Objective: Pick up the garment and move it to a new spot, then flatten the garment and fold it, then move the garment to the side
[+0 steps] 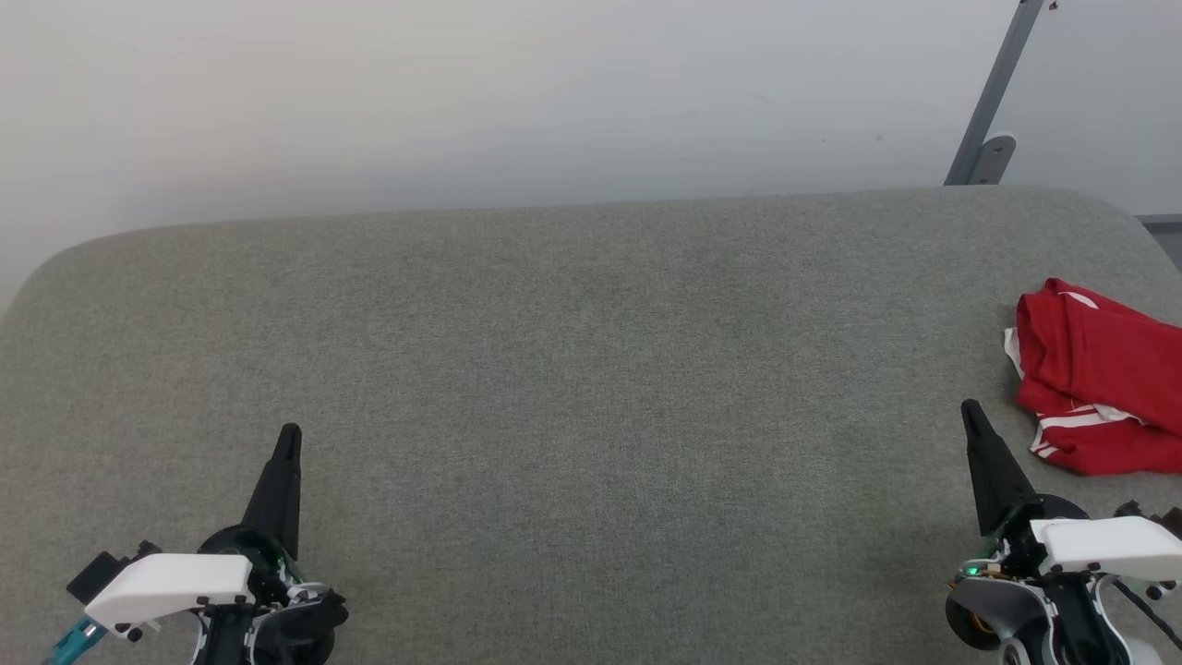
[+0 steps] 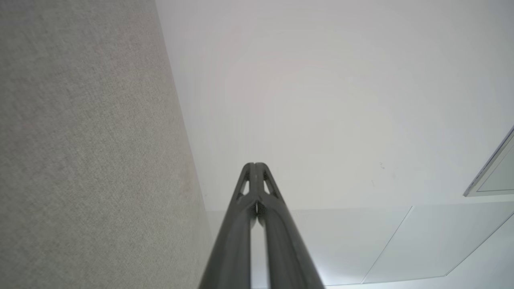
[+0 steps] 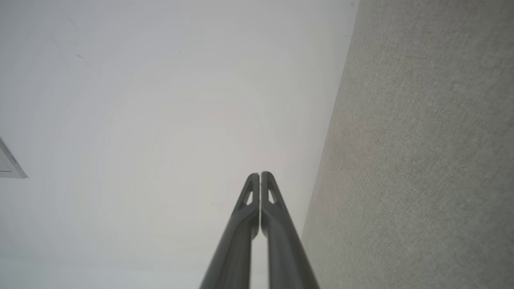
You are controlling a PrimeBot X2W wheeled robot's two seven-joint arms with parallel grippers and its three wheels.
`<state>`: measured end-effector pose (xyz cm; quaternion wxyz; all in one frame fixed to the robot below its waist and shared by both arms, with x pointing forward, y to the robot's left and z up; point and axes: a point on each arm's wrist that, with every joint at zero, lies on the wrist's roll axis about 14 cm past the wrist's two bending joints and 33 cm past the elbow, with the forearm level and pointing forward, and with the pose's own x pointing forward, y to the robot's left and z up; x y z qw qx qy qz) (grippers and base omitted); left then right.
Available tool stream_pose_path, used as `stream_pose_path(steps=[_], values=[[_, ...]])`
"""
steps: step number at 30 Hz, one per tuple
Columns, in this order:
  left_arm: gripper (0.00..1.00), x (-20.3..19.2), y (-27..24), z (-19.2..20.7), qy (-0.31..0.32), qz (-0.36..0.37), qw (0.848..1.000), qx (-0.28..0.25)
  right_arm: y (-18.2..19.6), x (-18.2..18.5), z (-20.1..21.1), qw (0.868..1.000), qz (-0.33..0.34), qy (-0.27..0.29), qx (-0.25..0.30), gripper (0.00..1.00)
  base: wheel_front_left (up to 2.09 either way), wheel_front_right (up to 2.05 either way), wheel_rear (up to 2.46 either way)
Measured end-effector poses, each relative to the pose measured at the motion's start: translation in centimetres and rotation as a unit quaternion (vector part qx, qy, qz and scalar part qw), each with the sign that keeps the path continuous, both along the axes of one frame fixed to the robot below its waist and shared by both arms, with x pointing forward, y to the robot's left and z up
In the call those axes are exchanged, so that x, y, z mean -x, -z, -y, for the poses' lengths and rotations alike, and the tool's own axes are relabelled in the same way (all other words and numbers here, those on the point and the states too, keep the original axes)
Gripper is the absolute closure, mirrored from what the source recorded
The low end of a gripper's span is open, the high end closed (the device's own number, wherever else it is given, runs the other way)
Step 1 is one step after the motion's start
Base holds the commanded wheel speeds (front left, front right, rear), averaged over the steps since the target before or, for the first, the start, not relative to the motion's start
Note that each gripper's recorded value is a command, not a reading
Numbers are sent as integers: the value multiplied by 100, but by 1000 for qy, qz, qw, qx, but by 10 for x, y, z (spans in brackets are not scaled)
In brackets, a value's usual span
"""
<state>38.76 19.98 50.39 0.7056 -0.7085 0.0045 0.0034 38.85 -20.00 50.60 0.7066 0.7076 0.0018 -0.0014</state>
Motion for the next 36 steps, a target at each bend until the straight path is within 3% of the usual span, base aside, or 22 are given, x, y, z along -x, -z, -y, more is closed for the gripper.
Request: stream_pose_path(steps=[36], values=[[100,0,0,0,0,0,1000,0,0,0,0,1000,0,0,0,100,0,0,0]])
